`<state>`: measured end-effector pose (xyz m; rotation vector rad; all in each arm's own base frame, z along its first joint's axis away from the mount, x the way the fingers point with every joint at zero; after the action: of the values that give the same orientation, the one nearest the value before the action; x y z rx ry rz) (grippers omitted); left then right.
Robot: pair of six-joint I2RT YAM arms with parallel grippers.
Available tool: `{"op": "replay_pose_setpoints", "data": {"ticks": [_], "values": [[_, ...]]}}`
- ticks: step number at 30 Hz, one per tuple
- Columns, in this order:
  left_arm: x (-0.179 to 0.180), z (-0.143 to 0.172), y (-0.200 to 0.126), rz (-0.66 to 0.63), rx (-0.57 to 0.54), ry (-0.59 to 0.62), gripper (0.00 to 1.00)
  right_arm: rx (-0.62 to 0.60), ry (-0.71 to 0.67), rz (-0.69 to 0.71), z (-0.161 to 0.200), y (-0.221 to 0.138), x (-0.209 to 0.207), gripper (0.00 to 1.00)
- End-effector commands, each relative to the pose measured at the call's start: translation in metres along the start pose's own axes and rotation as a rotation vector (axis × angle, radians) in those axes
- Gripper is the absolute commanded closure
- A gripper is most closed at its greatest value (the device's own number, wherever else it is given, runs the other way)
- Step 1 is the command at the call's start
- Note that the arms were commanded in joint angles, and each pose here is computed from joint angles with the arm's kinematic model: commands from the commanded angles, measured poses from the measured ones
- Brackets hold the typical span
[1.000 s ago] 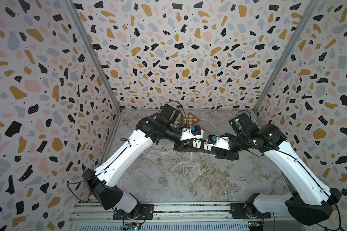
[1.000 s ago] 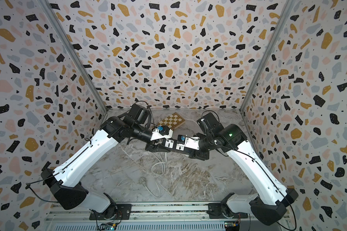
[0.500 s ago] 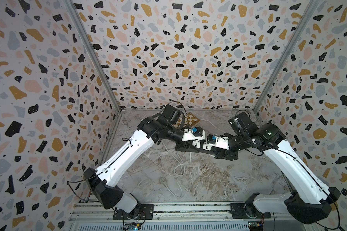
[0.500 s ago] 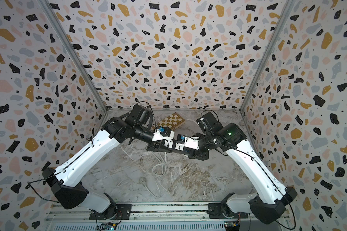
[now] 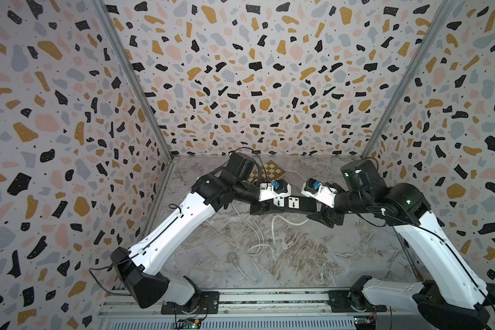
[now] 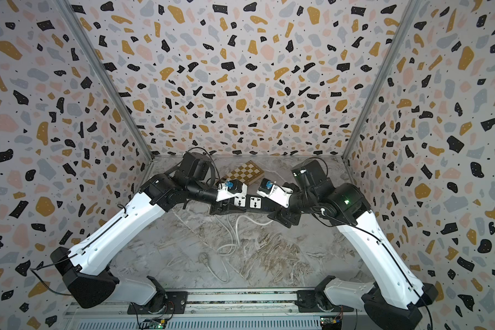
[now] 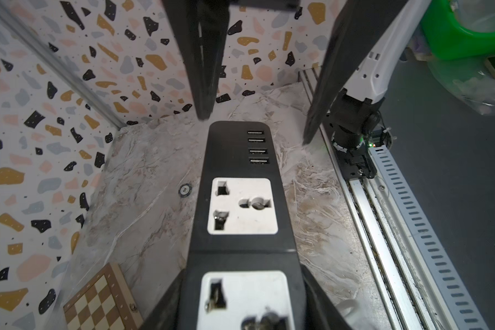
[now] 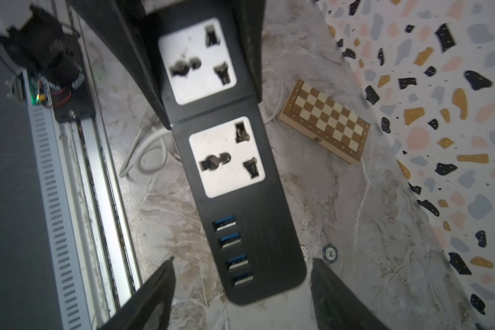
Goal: Unwrap the cord wrapped around the power strip
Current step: Adjust the power strip, then adjust the power cord at the center of the board.
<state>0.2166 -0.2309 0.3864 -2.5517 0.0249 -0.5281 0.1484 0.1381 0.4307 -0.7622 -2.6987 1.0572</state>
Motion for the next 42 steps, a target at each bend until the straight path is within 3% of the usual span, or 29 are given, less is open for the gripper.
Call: {"op": "replay_pose_setpoints", "data": {"ticks": [1, 7, 13, 19, 24, 31, 34, 41, 42], "values": [[0.017, -0.005, -0.012, -0.150, -0.049, -0.078, 1.00, -0.128, 0.208, 0.074, -0.001, -0.035, 0.005, 0.19], [0.022, -0.005, -0.028, -0.265, -0.145, -0.181, 1.00, -0.269, 0.468, 0.233, 0.033, -0.024, -0.001, 0.21], [0.041, -0.014, -0.054, -0.497, -0.241, -0.281, 1.00, -0.354, 0.521, 0.094, 0.058, 0.032, 0.002, 0.26], [0.049, -0.024, -0.068, -0.603, -0.309, -0.333, 1.00, -0.208, 0.501, -0.088, 0.075, 0.087, 0.006, 0.22], [0.056, -0.030, -0.077, -0.694, -0.344, -0.351, 1.00, -0.130, 0.459, -0.058, 0.106, 0.127, 0.004, 0.21], [0.058, -0.035, -0.080, -0.697, -0.387, -0.366, 1.00, -0.101, 0.407, -0.115, 0.126, 0.166, 0.003, 0.24], [0.058, -0.037, -0.084, -0.711, -0.397, -0.366, 1.00, -0.070, 0.408, -0.113, 0.135, 0.180, 0.002, 0.38], [0.061, -0.046, -0.101, -0.819, -0.428, -0.361, 1.00, -0.080, 0.415, 0.061, 0.136, 0.173, -0.008, 1.00], [0.062, -0.047, -0.103, -0.841, -0.432, -0.363, 1.00, -0.084, 0.416, 0.110, 0.134, 0.168, -0.011, 1.00]]}}
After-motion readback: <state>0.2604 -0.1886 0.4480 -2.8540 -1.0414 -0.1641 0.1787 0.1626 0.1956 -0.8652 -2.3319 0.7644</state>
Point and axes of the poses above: each gripper's point midway between its finger pads, its own y axis out along the fingers, its own x axis along the line the jaws close on, z = x × y, the point moved 10 cm from there along -y, back along the fingers, and after that the axes turned 11 degrees about y, right-handed, at the moved point
